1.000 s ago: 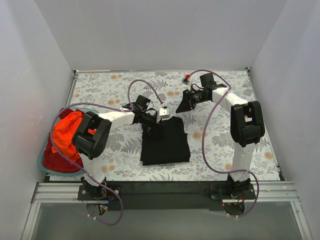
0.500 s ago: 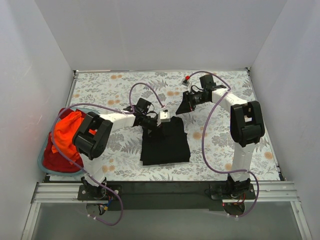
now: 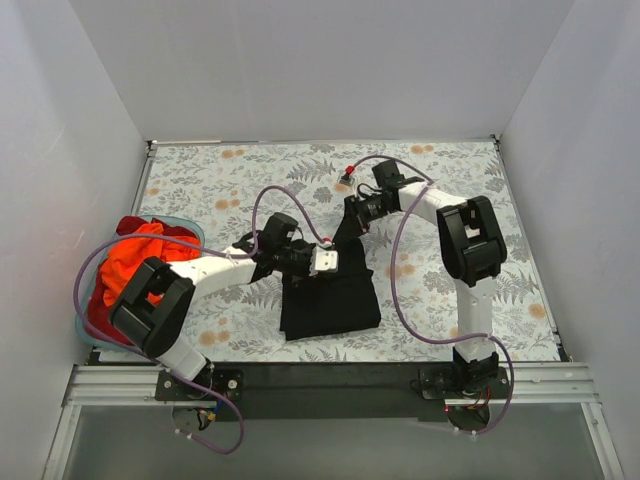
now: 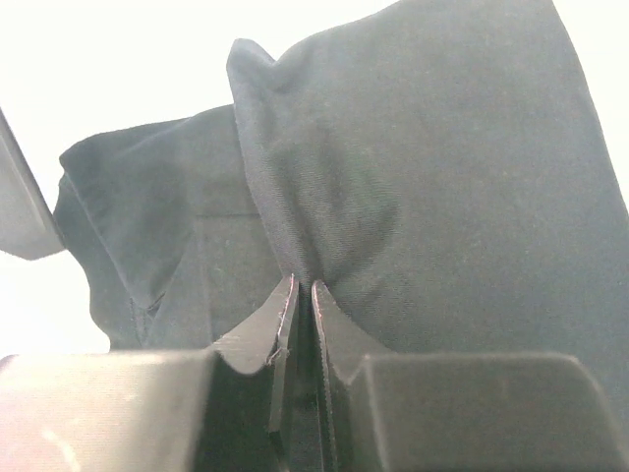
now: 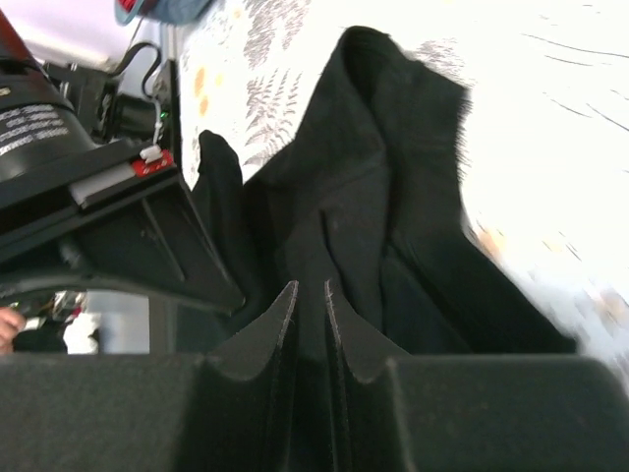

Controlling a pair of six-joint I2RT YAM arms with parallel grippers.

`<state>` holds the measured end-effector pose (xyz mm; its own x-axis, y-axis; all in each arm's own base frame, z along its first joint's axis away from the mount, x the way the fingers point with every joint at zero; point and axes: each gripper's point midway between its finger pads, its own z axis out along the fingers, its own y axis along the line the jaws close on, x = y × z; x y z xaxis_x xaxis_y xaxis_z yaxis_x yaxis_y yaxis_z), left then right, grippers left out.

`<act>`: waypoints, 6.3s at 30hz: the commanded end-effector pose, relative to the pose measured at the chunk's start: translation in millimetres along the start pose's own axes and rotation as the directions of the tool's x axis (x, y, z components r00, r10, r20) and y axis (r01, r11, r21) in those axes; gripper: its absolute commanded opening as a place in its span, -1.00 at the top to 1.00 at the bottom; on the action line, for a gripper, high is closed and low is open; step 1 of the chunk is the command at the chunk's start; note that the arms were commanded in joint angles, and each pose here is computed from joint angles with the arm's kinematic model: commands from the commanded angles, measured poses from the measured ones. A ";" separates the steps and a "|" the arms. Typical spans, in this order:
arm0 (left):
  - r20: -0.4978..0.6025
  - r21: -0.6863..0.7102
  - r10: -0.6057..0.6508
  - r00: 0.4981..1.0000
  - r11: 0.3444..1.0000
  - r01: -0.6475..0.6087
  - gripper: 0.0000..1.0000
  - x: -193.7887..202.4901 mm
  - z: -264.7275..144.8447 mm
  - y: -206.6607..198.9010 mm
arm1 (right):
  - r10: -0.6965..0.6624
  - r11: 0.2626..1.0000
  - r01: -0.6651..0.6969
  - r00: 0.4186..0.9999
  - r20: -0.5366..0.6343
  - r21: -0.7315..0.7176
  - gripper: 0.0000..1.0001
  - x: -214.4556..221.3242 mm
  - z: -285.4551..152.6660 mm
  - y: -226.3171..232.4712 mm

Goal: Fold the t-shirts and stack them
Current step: Fold the tshirt

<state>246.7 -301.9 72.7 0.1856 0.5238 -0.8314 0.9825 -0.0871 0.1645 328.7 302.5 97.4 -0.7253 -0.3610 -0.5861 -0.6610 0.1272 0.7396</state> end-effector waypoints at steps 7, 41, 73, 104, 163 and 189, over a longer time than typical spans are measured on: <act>0.059 -0.116 0.215 0.975 0.971 -0.207 1.00 -28.6 -14.3 8.2 | -0.032 0.986 0.024 0.998 -0.049 -0.166 0.58 12.2 43.9 5.1; 0.049 -0.462 0.490 0.870 0.784 -0.415 1.00 -51.4 -44.9 79.4 | 0.034 0.982 -0.053 0.994 -0.106 -0.184 0.56 57.5 50.1 1.0; 0.047 -0.488 0.528 0.848 0.753 -0.442 1.00 -48.2 -44.6 83.1 | -0.090 0.994 0.078 0.981 -0.173 -0.072 0.56 61.1 51.1 -31.7; -0.030 -0.581 0.662 0.749 0.598 -0.552 1.00 -23.8 -44.8 81.1 | -0.302 0.908 0.325 0.945 -0.127 0.264 -0.50 -52.4 -23.7 -28.6; 0.217 -0.209 -0.922 0.321 0.277 0.938 1.00 93.1 -80.2 132.1 | -0.026 0.909 0.074 0.992 -0.123 0.410 0.88 32.3 -61.9 -68.3; 0.488 -0.374 -0.778 0.395 0.222 0.900 -0.71 42.9 -171.0 192.8 | -0.189 0.659 0.119 0.982 0.011 0.743 -0.85 -72.9 -105.0 -12.5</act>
<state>439.9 -165.8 100.3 -0.7933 -0.1020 -0.6002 0.3536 0.7253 -0.5907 432.1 205.7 129.5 -0.6435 -0.3536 -0.6789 -0.6623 0.7018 0.2622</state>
